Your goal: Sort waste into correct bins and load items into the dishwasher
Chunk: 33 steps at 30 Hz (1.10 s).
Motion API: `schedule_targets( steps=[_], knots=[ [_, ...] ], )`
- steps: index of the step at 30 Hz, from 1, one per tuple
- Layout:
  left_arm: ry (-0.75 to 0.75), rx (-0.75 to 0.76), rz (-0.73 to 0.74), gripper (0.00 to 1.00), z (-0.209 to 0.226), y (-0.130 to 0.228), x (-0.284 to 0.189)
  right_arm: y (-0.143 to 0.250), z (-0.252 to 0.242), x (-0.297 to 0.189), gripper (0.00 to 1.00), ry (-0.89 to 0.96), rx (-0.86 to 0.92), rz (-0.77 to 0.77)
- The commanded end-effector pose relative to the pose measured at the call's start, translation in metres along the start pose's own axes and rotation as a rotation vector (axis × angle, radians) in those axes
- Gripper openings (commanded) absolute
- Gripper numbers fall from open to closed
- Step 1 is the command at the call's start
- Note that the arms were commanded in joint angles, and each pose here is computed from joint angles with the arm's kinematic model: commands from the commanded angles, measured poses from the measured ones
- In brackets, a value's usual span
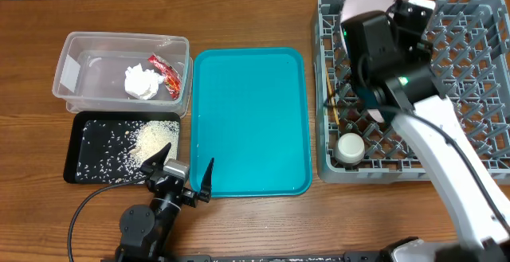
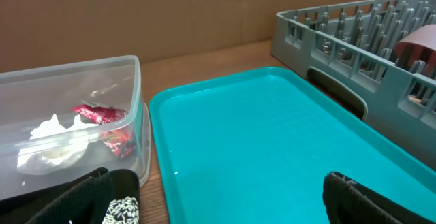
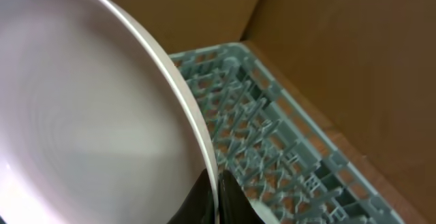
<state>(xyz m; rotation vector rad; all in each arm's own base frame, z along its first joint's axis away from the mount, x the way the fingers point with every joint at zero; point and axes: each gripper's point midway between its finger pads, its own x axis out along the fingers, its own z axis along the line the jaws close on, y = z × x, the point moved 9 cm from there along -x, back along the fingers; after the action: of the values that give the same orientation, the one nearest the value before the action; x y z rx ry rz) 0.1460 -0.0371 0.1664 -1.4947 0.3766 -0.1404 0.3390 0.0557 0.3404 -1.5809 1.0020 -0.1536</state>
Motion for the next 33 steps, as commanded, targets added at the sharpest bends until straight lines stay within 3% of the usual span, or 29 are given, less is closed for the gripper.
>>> schedule_targets(
  steps=[1, 13, 16, 17, 19, 21, 26, 31, 33],
  knots=[
    [0.006, 0.008, -0.007, 1.00, 0.000, 0.000, 0.000, -0.004, 0.007, 0.020, 0.04, 0.130, -0.041, -0.054],
    [0.006, 0.008, -0.007, 1.00, 0.000, 0.000, 0.000, 0.042, 0.075, 0.074, 0.06, 0.148, -0.220, 0.016],
    [0.006, 0.009, -0.007, 1.00, 0.000, 0.000, 0.000, 0.042, 0.078, 0.064, 0.29, 0.130, -0.243, 0.011],
    [0.006, 0.008, -0.007, 1.00, 0.000, 0.000, 0.000, 0.041, 0.079, 0.059, 0.41, 0.120, -0.245, 0.006],
    [0.006, 0.009, -0.007, 1.00, 0.000, 0.000, 0.000, 0.036, 0.079, 0.045, 0.52, 0.089, -0.242, -0.007],
    [0.006, 0.008, -0.007, 1.00, 0.000, 0.000, 0.000, 0.029, 0.077, 0.028, 0.54, 0.036, -0.235, -0.014],
    [0.006, 0.009, -0.007, 1.00, 0.000, 0.000, 0.000, 0.012, 0.057, -0.029, 0.57, -0.196, -0.186, -0.017],
    [0.006, 0.008, -0.007, 1.00, 0.000, 0.000, 0.000, 0.010, 0.030, -0.105, 0.61, -0.594, -0.189, 0.022],
    [0.006, 0.008, -0.007, 1.00, 0.000, 0.000, 0.000, 0.012, 0.016, -0.136, 0.70, -0.782, -0.194, 0.042]
  ],
)
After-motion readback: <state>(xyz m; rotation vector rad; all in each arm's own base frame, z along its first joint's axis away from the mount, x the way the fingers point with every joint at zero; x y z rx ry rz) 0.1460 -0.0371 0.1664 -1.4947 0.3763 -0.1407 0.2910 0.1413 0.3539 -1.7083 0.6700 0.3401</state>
